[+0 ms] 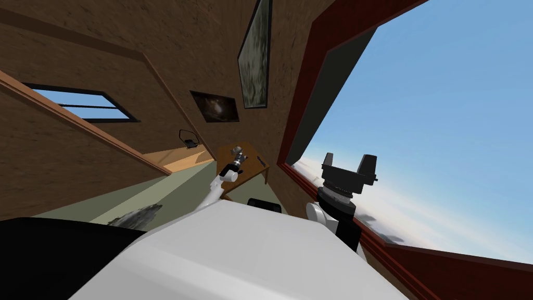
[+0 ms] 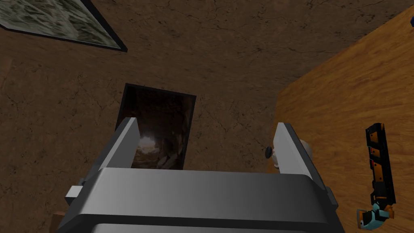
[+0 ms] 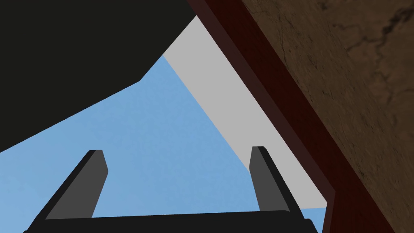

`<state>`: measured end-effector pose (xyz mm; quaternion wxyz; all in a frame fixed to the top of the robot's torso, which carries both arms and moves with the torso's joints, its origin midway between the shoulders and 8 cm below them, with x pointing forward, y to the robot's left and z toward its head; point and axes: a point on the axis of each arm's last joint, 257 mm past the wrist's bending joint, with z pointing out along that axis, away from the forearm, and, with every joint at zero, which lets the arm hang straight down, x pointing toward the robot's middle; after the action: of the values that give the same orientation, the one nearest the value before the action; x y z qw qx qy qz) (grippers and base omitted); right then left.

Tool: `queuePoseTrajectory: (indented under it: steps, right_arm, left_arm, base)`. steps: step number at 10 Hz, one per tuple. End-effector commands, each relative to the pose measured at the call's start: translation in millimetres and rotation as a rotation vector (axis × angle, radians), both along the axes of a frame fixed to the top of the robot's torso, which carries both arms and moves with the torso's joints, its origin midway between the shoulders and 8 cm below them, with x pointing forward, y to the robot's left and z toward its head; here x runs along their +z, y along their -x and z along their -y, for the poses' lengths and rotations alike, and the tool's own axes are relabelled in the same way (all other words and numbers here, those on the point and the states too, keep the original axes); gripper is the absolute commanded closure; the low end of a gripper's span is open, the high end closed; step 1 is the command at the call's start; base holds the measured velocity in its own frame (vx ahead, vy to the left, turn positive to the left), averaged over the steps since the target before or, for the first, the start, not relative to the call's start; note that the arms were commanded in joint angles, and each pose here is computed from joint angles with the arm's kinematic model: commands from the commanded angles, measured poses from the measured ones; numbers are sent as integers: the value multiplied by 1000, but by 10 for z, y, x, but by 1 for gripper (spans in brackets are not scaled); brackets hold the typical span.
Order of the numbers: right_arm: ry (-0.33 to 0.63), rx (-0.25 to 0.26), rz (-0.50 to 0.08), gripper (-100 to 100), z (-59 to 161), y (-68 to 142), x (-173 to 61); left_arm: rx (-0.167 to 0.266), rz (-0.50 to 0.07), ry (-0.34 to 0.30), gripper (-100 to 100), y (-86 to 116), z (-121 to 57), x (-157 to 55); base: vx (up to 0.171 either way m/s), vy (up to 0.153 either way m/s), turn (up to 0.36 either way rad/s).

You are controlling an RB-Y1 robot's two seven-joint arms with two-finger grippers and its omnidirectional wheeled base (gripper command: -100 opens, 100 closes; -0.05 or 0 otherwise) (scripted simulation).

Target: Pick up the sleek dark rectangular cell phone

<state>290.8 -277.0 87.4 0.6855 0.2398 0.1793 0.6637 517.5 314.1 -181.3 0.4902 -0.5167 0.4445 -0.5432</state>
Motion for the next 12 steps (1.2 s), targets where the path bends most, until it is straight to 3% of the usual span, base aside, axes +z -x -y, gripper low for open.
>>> queuePoseTrajectory:
  steps: [1, 6, 8, 10, 11, 12]
  right_arm:
    - [0, 0, 0, 0, 0, 0, 0]
    - [0, 0, 0, 0, 0, 0, 0]
    - [0, 0, 0, 0, 0, 0, 0]
    - [0, 0, 0, 0, 0, 0, 0]
    - [0, 0, 0, 0, 0, 0, 0]
    - [0, 0, 0, 0, 0, 0, 0]
  left_arm:
    - [-1, -63, 27, -100, -97, -45, -191]
    - [15, -235, 83, -100, -222, -226, -768]
    - [17, -244, 84, -100, -215, -239, -811]
    - [28, -319, 115, -100, -245, -329, -1056]
    - [28, -319, 115, -100, -245, -329, -1056]
    - [30, -366, 145, -100, -296, -375, -1153]
  base:
    - [11, 8, -51]
    - [10, 5, -48]
    - [0, 0, 0]
    - [6, 2, -53]
    - [0, 0, 0]
    - [7, 1, -55]
